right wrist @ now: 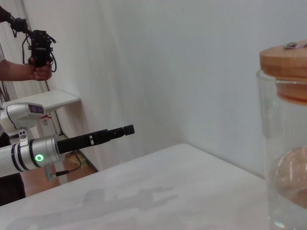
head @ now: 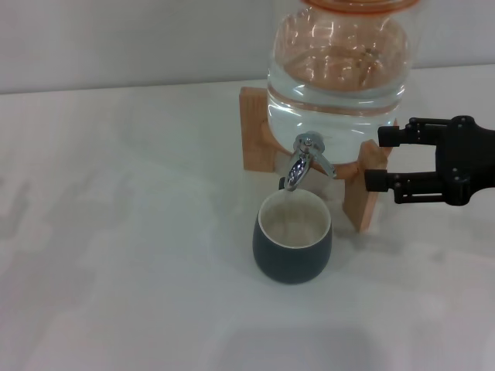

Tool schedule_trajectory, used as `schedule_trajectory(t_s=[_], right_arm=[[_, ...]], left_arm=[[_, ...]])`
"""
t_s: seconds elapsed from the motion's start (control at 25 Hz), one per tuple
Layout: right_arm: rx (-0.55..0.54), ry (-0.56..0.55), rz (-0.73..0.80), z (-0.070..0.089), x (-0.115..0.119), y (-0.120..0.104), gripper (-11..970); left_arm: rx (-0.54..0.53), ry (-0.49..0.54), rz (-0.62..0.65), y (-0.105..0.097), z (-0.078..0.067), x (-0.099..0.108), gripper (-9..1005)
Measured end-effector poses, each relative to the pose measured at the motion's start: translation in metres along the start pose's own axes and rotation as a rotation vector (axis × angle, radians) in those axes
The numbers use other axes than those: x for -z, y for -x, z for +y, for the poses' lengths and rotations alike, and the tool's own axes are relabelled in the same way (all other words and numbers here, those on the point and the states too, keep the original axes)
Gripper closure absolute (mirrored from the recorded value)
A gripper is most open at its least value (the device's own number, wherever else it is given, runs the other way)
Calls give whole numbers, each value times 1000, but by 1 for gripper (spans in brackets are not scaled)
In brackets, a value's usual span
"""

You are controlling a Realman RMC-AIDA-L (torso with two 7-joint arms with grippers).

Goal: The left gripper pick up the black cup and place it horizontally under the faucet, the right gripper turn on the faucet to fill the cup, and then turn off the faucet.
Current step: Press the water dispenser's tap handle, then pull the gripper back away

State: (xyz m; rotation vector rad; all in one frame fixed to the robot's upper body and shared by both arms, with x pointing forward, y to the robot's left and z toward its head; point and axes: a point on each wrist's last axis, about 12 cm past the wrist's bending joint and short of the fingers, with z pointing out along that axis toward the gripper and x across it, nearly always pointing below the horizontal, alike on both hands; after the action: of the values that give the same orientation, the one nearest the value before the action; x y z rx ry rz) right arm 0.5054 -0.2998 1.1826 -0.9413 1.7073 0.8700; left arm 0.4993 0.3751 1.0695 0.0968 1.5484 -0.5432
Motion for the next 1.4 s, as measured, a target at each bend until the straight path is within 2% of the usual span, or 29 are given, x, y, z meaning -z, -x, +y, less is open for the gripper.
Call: schedule_trajectory(t_s=[0.48, 0.92, 1.4], right_arm=[[-28, 4, 41, 15, -17, -6, 177], [0, 152, 75, 40, -44, -7, 176], [37, 213, 97, 41, -84, -1, 177]], left_arm=[[-6, -9, 4, 0, -1, 2, 504], [-7, -26, 21, -3, -3, 4, 504], [-8, -28, 26, -4, -4, 5, 504]])
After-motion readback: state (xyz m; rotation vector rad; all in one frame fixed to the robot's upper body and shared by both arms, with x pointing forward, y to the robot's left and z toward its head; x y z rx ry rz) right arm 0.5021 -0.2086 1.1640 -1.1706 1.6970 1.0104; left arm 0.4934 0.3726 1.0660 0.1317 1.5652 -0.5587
